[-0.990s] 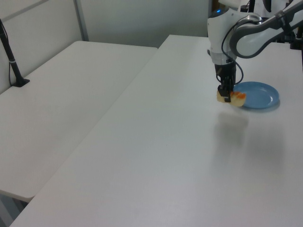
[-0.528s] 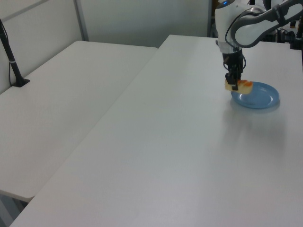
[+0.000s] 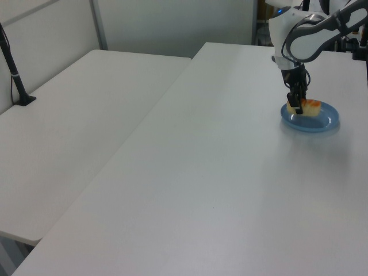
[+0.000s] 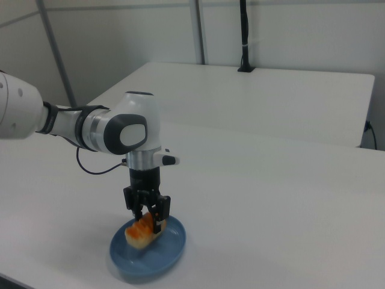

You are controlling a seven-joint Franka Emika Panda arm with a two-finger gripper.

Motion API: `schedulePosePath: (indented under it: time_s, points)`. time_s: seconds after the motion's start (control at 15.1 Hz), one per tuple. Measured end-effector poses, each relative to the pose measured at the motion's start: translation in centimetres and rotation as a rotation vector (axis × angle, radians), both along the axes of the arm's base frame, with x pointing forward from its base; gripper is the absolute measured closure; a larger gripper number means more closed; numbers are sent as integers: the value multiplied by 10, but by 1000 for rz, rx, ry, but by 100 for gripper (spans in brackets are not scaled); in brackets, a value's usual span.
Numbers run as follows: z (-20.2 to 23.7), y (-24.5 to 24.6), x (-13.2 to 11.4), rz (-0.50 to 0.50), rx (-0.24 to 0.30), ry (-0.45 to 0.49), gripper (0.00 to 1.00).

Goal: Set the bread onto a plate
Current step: 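Lower the bread roll onto the plate and open the gripper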

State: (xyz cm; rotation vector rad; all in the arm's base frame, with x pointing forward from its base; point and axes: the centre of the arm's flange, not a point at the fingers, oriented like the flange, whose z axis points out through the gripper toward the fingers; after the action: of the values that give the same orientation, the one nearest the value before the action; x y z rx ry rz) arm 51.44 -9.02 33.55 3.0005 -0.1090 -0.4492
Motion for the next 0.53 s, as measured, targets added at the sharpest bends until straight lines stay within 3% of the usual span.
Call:
schedulePosePath:
  time_s: [0.2,0.26,0.53]
  points:
    - [-3,7,-1,12,1,8,7]
    - [-3,7,-2,13,1,13,1]
    - [13,7,-4,7,4,29,0]
